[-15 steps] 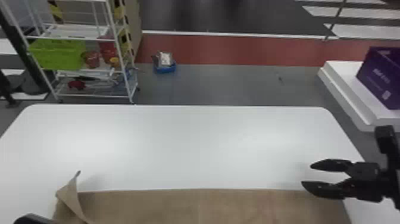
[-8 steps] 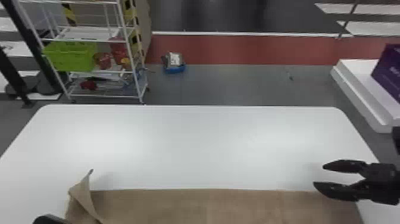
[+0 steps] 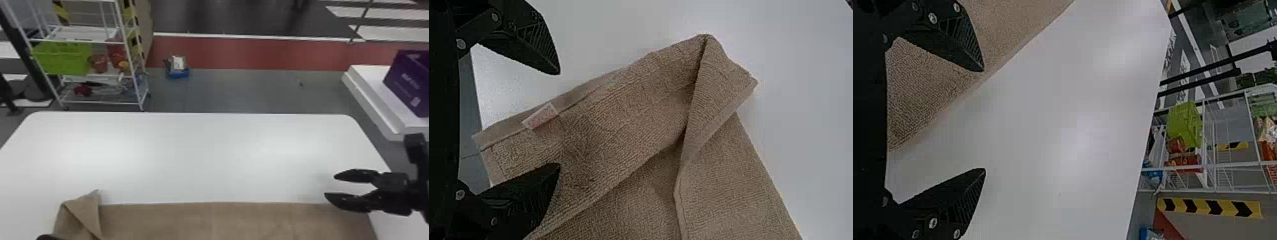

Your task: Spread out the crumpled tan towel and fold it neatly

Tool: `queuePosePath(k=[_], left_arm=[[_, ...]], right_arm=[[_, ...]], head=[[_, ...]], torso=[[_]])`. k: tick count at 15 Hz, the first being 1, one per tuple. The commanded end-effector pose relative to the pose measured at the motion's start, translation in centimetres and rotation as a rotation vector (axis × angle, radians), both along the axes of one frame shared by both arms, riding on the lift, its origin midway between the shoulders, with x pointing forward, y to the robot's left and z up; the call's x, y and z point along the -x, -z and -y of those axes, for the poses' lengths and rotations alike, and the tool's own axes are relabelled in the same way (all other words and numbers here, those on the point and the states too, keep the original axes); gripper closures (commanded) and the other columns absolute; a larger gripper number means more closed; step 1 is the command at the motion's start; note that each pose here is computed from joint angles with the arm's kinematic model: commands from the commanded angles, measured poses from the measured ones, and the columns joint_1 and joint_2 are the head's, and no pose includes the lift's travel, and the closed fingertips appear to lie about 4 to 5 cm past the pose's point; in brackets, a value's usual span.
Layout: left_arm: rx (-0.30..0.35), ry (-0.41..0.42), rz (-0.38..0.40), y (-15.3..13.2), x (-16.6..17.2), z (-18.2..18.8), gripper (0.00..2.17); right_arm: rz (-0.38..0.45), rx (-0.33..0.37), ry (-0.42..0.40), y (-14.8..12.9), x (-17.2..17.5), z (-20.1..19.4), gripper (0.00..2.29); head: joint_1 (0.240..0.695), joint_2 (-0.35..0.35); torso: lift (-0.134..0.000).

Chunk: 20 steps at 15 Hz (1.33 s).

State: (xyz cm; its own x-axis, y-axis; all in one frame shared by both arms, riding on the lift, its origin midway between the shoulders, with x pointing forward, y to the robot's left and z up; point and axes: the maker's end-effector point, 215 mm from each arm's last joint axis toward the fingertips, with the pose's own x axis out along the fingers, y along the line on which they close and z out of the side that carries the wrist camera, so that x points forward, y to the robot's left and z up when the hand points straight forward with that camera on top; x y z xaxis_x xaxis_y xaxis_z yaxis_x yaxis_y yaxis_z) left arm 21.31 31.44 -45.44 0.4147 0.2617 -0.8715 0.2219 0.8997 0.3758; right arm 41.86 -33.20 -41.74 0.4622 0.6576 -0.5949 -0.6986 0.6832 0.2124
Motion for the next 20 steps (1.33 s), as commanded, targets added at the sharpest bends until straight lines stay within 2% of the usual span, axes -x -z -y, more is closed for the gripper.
queuePosePath(k=[1,5,8,11,16,20], left_arm=[[-0.011,-0.032,0.018,-0.5,-0.9,-1.6,0.27],[-0.007,-0.096,0.056,-1.4,-2.9,-4.9,0.27],[-0.002,-0.126,0.041,-0.8,-2.9,-6.4,0.27],[0.003,-0.129,0.026,-0.3,-2.6,-6.5,0.27],[-0.029,-0.166,-0.017,1.2,-1.7,-8.5,0.27],[-0.057,-0.151,0.003,1.6,-3.2,-10.8,0.27]], right_arm=[[-0.001,-0.002,0.002,0.0,0.0,0.0,0.18],[-0.002,-0.005,0.007,-0.2,0.2,0.0,0.18],[-0.003,-0.005,0.018,-0.2,0.3,0.5,0.18],[-0.001,-0.006,0.022,-0.3,0.3,0.6,0.18],[-0.009,-0.008,0.033,-0.2,0.5,0.9,0.18],[-0.003,-0.009,0.038,-0.4,0.7,1.1,0.18]], head=[[0.695,-0.035],[0.695,0.016],[0.695,0.050],[0.695,0.070],[0.695,0.090],[0.695,0.124]], torso=[[-0.122],[-0.122],[-0.122],[-0.122],[-0.122],[-0.122]])
